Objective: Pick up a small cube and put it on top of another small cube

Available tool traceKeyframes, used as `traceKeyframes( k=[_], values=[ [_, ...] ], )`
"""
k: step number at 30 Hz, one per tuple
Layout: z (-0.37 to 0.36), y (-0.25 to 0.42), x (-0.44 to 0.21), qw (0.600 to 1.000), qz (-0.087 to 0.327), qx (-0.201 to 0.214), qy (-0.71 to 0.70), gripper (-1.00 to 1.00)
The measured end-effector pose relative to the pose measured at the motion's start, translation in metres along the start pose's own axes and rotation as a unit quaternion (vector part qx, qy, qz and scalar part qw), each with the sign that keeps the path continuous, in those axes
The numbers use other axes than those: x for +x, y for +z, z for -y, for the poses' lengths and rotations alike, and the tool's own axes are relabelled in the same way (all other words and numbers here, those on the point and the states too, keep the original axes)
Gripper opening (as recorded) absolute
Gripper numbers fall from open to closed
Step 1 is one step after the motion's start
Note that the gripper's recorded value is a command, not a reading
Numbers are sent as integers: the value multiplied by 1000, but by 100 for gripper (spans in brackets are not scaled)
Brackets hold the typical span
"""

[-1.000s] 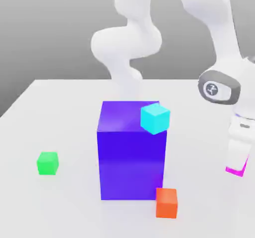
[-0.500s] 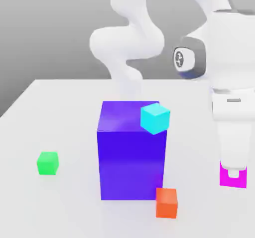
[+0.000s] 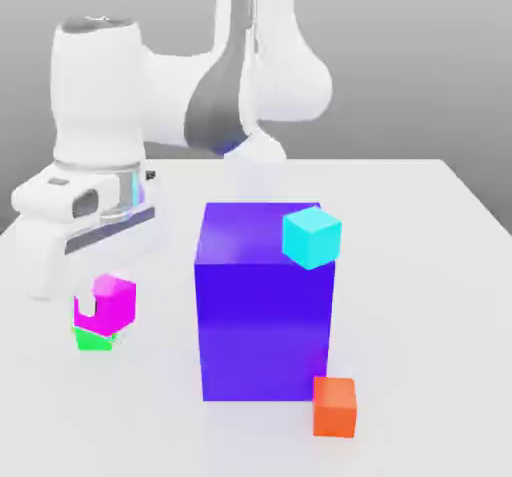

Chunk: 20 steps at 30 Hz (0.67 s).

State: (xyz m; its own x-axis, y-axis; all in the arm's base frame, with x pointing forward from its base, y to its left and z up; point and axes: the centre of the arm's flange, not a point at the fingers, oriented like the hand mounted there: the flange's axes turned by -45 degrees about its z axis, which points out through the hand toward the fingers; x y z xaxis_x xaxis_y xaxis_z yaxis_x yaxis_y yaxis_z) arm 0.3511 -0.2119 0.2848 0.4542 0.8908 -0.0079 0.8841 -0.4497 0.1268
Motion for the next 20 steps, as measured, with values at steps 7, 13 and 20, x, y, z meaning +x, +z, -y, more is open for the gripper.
traceKeyframes(
  k=[7,13,20],
  values=[
    [72,40,-71,997,-13,66,41,-100],
    [75,69,-66,996,-32,72,41,-100],
    [82,95,-71,997,-16,68,43,-100]
  ],
)
